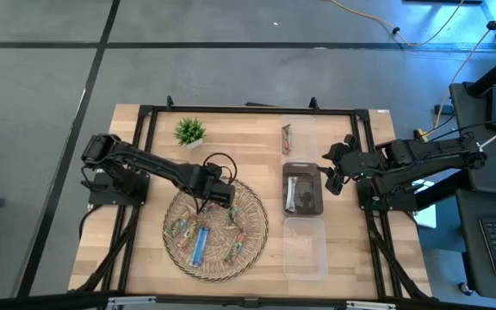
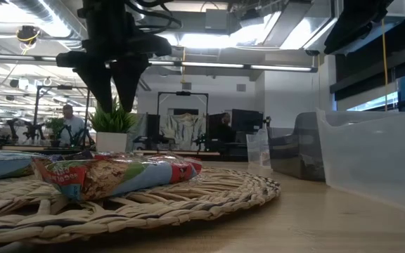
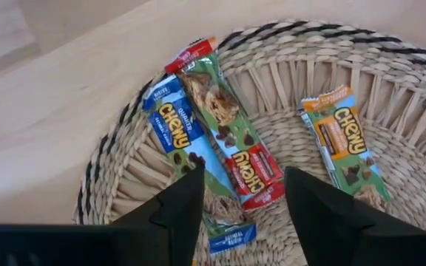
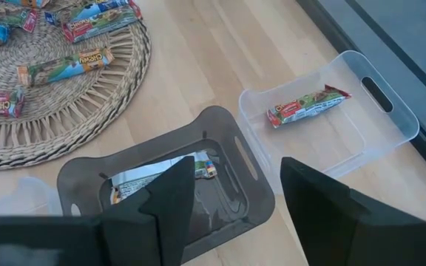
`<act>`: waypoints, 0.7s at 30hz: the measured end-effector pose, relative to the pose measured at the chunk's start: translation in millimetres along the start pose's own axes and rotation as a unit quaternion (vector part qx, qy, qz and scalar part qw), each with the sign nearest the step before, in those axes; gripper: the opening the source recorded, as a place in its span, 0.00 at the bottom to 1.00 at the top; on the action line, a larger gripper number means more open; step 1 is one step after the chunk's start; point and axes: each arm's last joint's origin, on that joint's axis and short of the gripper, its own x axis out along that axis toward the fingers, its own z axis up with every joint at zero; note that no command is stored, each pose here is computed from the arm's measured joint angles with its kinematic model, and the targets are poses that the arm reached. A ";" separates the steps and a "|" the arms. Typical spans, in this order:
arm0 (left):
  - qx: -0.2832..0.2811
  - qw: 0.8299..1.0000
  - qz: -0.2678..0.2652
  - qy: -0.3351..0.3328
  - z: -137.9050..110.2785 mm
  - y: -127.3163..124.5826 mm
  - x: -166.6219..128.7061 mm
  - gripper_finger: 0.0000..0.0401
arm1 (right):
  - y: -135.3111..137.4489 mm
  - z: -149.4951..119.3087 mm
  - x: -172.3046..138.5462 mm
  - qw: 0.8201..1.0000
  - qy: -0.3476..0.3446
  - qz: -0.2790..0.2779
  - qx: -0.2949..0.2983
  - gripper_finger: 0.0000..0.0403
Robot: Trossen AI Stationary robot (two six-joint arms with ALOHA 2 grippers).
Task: Pick and place Granola Bars by type
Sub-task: Put the blue granola bar into the bottom transparent bin
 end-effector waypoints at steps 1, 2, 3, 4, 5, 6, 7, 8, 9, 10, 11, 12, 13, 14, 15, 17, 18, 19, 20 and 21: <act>-0.001 1.000 0.001 0.000 0.4 0.3 0.1 0.48 | 0.0 0.0 0.0 1.000 0.000 0.000 0.000 0.51; -0.002 1.000 0.003 0.000 1.0 0.7 0.4 0.50 | 0.0 0.0 0.0 1.000 0.000 0.000 0.000 0.51; -0.004 1.000 0.005 0.000 1.6 0.9 1.0 0.52 | 0.0 0.0 0.0 1.000 0.000 0.000 0.000 0.51; -0.010 1.000 0.007 -0.004 2.4 1.0 1.5 0.55 | 0.0 0.0 0.0 1.000 0.000 0.000 0.000 0.51; -0.019 1.000 0.007 -0.006 3.1 1.1 1.9 0.57 | 0.0 0.0 0.0 1.000 0.000 0.000 0.000 0.51; -0.021 1.000 0.004 -0.002 3.1 0.6 1.9 0.58 | 0.0 0.0 0.0 1.000 0.000 0.000 -0.001 0.51; -0.022 1.000 -0.001 0.004 3.0 -0.2 2.0 0.60 | 0.0 0.0 0.0 1.000 0.000 0.000 -0.001 0.51; -0.021 1.000 -0.006 0.009 2.2 -1.2 1.8 0.61 | 0.0 0.0 0.0 1.000 0.000 0.000 0.000 0.51; -0.022 1.000 -0.012 0.009 1.0 -2.6 1.3 0.62 | 0.0 0.0 0.0 1.000 0.000 0.000 0.000 0.51; -0.021 1.000 -0.017 0.006 0.1 -3.8 0.9 0.62 | 0.0 0.0 0.0 1.000 0.000 0.000 0.000 0.51; -0.017 1.000 -0.018 -0.001 -0.9 -4.3 0.5 0.62 | 0.0 0.0 0.0 1.000 0.000 0.000 0.000 0.51; -0.015 1.000 -0.012 -0.007 -1.3 -3.7 0.5 0.62 | -0.1 0.0 0.0 1.000 0.000 0.000 0.000 0.51; -0.019 1.000 -0.003 -0.012 -1.6 -2.9 1.7 0.62 | 0.0 0.0 0.0 1.000 0.000 0.000 0.000 0.51; -0.030 0.999 0.009 -0.011 -1.0 -1.4 3.6 0.62 | 0.0 0.0 0.0 1.000 0.000 0.000 0.000 0.51; -0.043 0.999 0.026 -0.004 -0.9 1.1 5.7 0.62 | 0.0 0.0 0.0 1.000 0.000 0.000 0.000 0.51; -0.066 0.996 0.060 0.014 0.0 6.5 9.3 0.61 | 0.0 0.1 0.0 1.000 -0.001 0.000 0.000 0.51; -0.074 0.995 0.068 0.019 0.9 6.8 11.9 0.60 | 0.1 0.2 0.1 1.000 -0.001 0.000 0.000 0.51; -0.079 0.994 0.072 0.020 1.7 6.5 14.6 0.59 | 0.2 0.3 0.1 1.000 -0.001 0.000 0.000 0.51; -0.083 0.994 0.073 0.019 2.2 6.5 17.8 0.59 | 0.2 0.3 0.1 1.000 -0.001 0.000 0.000 0.51; -0.088 0.994 0.069 0.020 3.2 6.0 21.5 0.58 | 0.2 0.3 0.1 1.000 -0.001 0.000 0.000 0.51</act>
